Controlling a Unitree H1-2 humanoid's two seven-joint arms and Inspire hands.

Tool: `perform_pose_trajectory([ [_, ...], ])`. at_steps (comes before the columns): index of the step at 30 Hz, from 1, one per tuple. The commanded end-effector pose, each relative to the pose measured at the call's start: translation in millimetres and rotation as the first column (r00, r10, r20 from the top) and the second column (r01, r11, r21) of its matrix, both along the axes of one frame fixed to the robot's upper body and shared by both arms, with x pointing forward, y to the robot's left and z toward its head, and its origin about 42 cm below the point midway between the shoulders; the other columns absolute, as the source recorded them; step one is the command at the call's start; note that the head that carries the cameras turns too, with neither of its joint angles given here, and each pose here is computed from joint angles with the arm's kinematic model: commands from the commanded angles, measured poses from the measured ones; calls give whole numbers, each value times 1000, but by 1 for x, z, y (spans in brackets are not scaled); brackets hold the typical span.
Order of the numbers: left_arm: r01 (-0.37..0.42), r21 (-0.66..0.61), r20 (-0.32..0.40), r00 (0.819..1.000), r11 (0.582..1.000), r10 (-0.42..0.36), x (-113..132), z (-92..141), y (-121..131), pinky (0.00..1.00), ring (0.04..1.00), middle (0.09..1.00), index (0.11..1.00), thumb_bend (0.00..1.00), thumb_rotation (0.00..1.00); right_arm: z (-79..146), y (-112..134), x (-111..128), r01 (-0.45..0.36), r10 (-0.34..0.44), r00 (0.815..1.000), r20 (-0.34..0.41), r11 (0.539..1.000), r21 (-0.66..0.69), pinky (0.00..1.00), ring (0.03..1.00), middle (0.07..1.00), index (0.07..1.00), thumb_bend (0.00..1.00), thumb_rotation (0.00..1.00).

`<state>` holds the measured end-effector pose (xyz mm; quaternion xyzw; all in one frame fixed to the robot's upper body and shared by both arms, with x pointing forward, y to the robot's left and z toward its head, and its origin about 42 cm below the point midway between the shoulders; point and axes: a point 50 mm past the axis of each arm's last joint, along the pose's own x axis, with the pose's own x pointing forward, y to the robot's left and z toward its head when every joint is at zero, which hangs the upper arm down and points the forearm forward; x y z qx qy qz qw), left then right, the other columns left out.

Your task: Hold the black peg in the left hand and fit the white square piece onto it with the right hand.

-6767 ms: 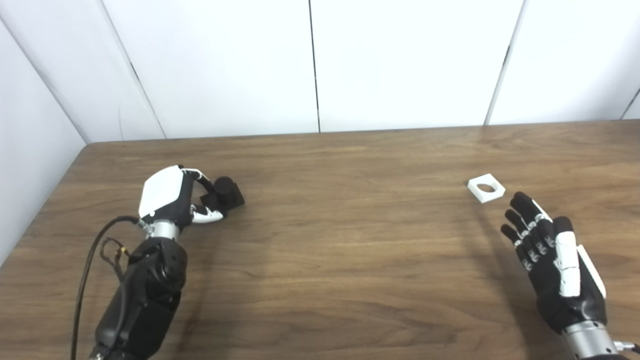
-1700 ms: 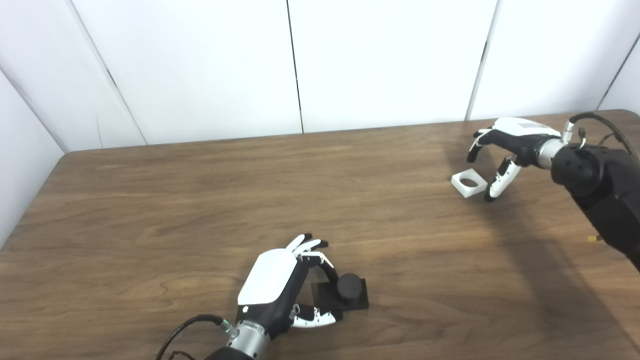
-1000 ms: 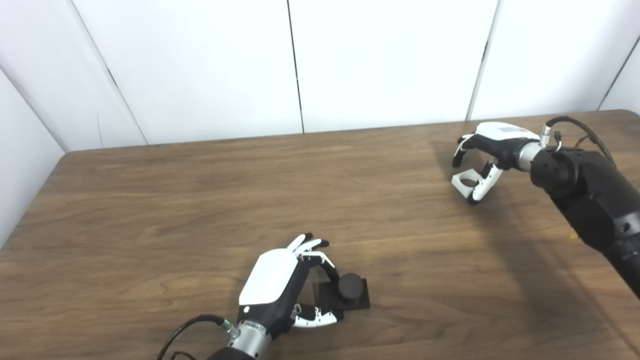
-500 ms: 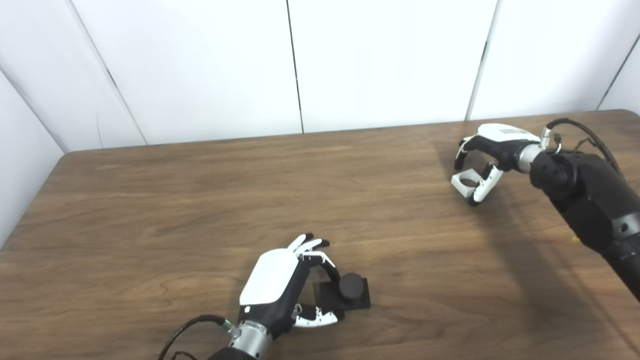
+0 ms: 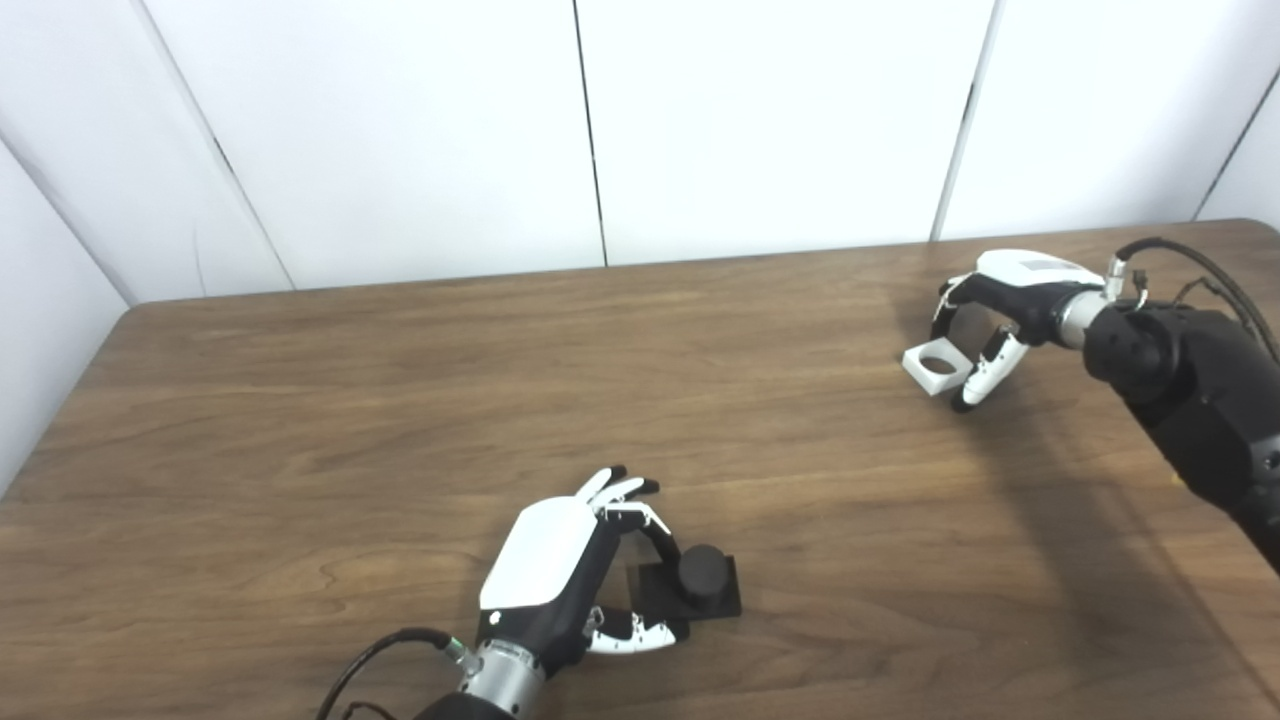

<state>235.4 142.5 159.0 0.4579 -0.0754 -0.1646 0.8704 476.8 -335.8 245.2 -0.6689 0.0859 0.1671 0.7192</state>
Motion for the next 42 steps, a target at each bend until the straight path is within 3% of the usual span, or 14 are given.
perform_pose_trajectory([
  [1, -3, 15, 48, 999, 1000, 2, 4, 8, -1, 857, 950, 867, 484, 506, 76, 23, -8, 6, 0, 2, 997, 71, 1000, -26, 905, 969, 923, 650, 864, 147],
  [30, 4, -16, 45, 999, 1000, -4, 5, 6, -8, 885, 950, 865, 483, 507, 73, 26, 6, 11, -44, 46, 996, 82, 999, -23, 893, 961, 907, 611, 815, 106],
  [31, 4, -15, 47, 999, 1000, -4, 5, 6, -8, 886, 949, 865, 483, 507, 73, 26, 6, 11, -46, 48, 995, 83, 999, -25, 893, 962, 906, 554, 673, 122],
  [33, 5, -9, 44, 999, 1000, -5, 4, 6, -8, 892, 952, 869, 483, 506, 74, 26, 6, 11, -49, 51, 995, 85, 998, -27, 897, 962, 902, 501, 544, 136],
  [42, 5, -10, 44, 999, 1000, -5, 4, 6, -9, 897, 951, 868, 483, 506, 74, 24, 6, 11, -53, 54, 994, 90, 999, -10, 902, 957, 894, 491, 524, 137],
])
